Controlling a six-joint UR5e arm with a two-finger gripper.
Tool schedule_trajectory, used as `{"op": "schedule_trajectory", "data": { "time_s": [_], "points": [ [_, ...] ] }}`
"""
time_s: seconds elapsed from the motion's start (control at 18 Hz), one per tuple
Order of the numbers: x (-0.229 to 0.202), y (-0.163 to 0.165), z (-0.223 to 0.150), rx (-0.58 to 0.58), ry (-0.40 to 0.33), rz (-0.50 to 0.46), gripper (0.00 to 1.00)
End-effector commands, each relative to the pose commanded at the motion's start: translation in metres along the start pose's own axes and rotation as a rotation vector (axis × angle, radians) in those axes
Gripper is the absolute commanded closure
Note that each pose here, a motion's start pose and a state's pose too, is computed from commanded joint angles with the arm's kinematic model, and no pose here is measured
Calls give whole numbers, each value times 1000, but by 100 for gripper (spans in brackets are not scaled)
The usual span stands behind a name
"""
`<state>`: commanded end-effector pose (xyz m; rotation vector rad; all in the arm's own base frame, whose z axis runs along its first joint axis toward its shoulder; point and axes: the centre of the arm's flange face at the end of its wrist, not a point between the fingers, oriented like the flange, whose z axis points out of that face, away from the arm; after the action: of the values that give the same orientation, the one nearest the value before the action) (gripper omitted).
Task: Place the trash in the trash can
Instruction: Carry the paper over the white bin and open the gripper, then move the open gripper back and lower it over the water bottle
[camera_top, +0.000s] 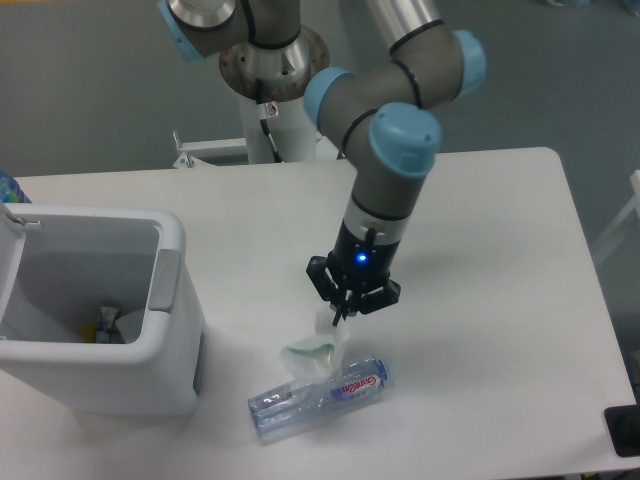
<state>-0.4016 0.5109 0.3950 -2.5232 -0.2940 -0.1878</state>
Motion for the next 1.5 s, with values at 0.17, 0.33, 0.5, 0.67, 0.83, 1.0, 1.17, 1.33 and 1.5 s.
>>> {"op": "schedule_trajectory", "data": {
  "time_s": [0.17,0.33,0.5,0.67,0.83,1.0,1.17,1.33,1.5],
  "points": [
    [7,-29,-29,85,15,-54,100],
    [33,-50,-61,151,28,-82,100],
    [88,-66,-90,196,48,-41,100],
    [133,-71,-113,222,63,-43,100],
    [190,-71,-105,202,103,10,100],
    [223,-62,-107,195,128,45,100],
    [244,-52,-99,177,154,72,80],
    [248,-47,-92,170,160,84,51],
    [252,-46,-90,169,164,110,12]
  ]
}}
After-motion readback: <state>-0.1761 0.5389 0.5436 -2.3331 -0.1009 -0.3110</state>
